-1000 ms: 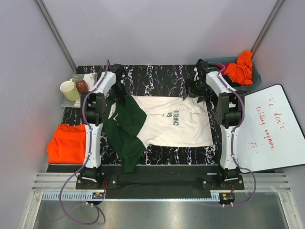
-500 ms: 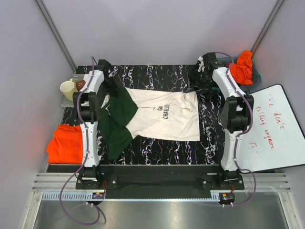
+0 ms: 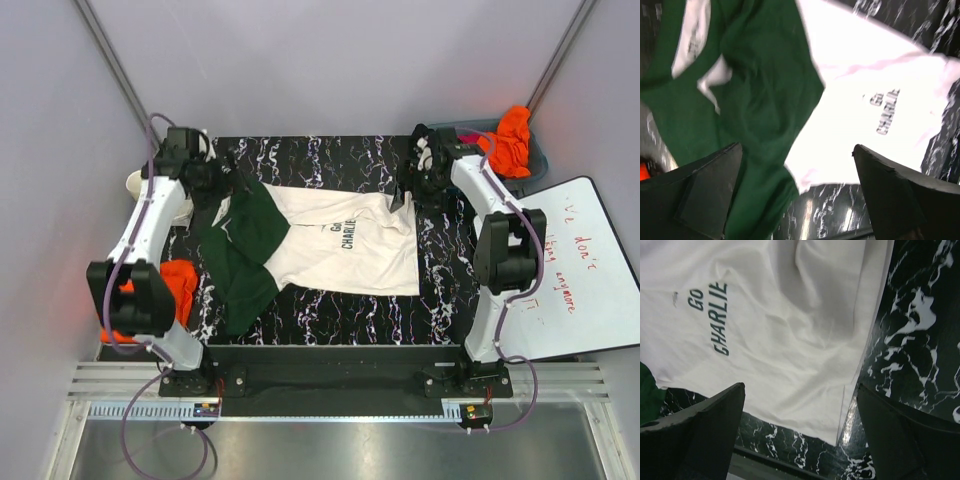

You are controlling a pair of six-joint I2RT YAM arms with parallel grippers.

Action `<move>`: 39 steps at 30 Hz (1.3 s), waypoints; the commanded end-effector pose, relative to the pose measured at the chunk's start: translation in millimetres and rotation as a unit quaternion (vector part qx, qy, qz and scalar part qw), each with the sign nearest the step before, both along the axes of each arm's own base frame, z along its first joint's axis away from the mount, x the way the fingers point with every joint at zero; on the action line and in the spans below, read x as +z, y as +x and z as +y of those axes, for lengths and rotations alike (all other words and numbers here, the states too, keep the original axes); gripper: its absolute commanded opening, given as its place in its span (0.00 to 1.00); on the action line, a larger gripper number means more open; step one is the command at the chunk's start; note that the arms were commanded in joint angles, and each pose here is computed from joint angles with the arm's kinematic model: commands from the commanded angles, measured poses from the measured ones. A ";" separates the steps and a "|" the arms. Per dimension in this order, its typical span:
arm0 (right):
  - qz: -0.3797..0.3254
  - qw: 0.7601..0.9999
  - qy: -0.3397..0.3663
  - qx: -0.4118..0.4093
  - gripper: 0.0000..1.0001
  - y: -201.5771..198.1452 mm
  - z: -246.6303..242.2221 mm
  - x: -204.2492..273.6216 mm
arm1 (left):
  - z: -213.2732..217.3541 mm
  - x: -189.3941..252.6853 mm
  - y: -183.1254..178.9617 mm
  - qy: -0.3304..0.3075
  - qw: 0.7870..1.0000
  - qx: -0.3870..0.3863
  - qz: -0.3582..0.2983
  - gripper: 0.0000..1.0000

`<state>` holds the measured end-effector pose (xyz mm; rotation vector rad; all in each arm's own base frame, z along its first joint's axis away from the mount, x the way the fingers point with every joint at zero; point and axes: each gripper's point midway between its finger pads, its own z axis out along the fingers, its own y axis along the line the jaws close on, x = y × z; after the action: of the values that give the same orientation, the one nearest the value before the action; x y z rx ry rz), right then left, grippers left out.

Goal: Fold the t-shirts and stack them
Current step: Fold the tshirt

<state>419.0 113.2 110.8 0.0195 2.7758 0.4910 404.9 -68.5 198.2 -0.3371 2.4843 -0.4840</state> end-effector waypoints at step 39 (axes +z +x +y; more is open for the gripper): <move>0.154 0.974 0.087 -0.144 0.70 -160.3 14.4 -72.1 | -20.5 -112.8 -222.3 0.161 0.958 -0.031 0.235 0.00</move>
<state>238.4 119.1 37.6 0.5837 2.9986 0.6469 153.8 -78.2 63.8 -0.3057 3.0817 0.0124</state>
